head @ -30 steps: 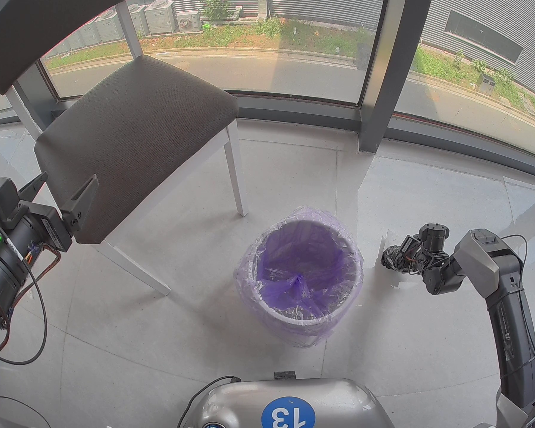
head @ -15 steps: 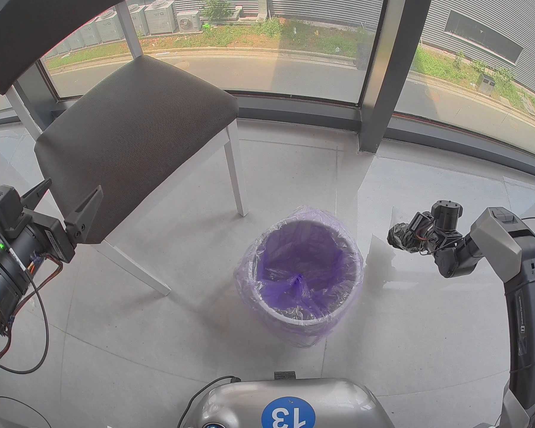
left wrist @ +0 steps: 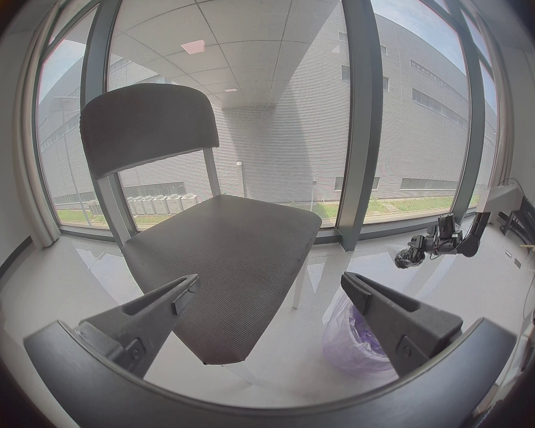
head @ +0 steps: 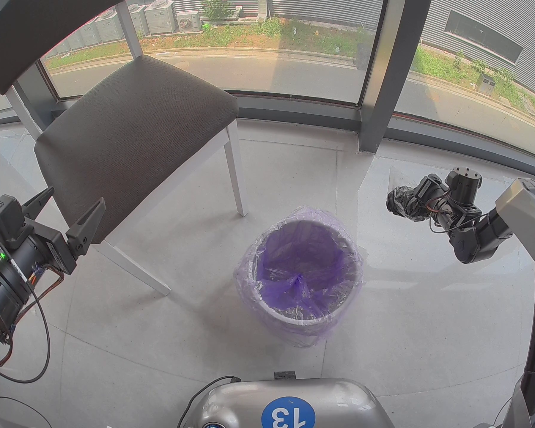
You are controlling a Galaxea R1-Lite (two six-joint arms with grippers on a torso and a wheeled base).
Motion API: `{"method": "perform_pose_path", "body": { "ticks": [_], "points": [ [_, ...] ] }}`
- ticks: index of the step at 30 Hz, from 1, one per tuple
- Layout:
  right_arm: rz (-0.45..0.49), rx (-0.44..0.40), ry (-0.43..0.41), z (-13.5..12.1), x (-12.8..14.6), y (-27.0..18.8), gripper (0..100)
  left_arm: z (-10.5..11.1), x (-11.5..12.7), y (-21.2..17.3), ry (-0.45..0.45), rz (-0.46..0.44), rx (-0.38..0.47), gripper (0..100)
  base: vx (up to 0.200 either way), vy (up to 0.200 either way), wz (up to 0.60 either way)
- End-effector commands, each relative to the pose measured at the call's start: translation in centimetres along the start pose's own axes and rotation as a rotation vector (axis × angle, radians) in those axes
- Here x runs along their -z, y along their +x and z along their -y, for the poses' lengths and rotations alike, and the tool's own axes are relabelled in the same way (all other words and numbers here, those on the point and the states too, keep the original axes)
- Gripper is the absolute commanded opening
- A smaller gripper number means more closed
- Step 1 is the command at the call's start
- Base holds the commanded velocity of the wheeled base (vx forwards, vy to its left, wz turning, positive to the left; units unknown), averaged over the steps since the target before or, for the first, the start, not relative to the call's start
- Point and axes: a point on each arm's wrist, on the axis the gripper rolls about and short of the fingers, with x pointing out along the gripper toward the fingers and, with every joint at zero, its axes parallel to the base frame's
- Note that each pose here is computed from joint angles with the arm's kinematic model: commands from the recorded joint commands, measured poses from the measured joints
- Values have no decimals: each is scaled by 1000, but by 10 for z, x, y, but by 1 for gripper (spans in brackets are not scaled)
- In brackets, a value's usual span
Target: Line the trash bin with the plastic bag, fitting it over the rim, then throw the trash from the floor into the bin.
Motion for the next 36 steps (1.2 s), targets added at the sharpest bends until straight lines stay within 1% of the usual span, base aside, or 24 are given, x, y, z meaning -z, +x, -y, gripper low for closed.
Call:
{"method": "perform_pose_path", "body": {
  "ticks": [1,6,8,9,13,17,21,22,24,26,30,31,33,36],
  "points": [
    [41,-107,-4,-43,-24,-36,0,2,2,-10,-1,6,16,100,0,0,0],
    [34,-182,-43,-67,-17,-61,0,5,4,-17,-3,8,33,100,0,0,0],
    [32,-227,-70,-78,-9,-74,0,6,3,-19,-4,13,43,100,0,0,0],
    [33,-233,-74,-80,-7,-75,0,6,4,-19,-4,13,44,100,0,0,0],
    [33,-324,-132,-100,13,-98,0,9,5,-23,-6,12,63,100,0,0,0],
    [-10,-394,-159,-116,34,-119,0,10,8,-26,-8,4,69,100,0,0,0],
    [-62,-450,-169,-130,53,-137,0,11,10,-28,-8,2,78,100,0,0,0],
    [-64,-452,-169,-130,53,-137,0,11,10,-28,-10,2,78,100,0,0,0],
    [-100,-474,-179,-134,63,-147,0,12,10,-29,-10,5,79,100,0,0,0],
    [-139,-483,-213,-134,75,-153,0,12,10,-30,-9,4,83,100,0,0,0],
    [-172,-486,-248,-131,90,-155,0,12,10,-30,-9,3,89,100,0,0,0],
    [-172,-486,-248,-131,90,-155,0,12,10,-30,-9,3,89,100,0,0,0],
    [-197,-491,-265,-129,103,-157,0,13,10,-30,-9,3,92,100,0,0,0],
    [-222,-491,-275,-128,114,-156,0,13,11,-30,-9,2,92,100,0,0,0]
  ]
}}
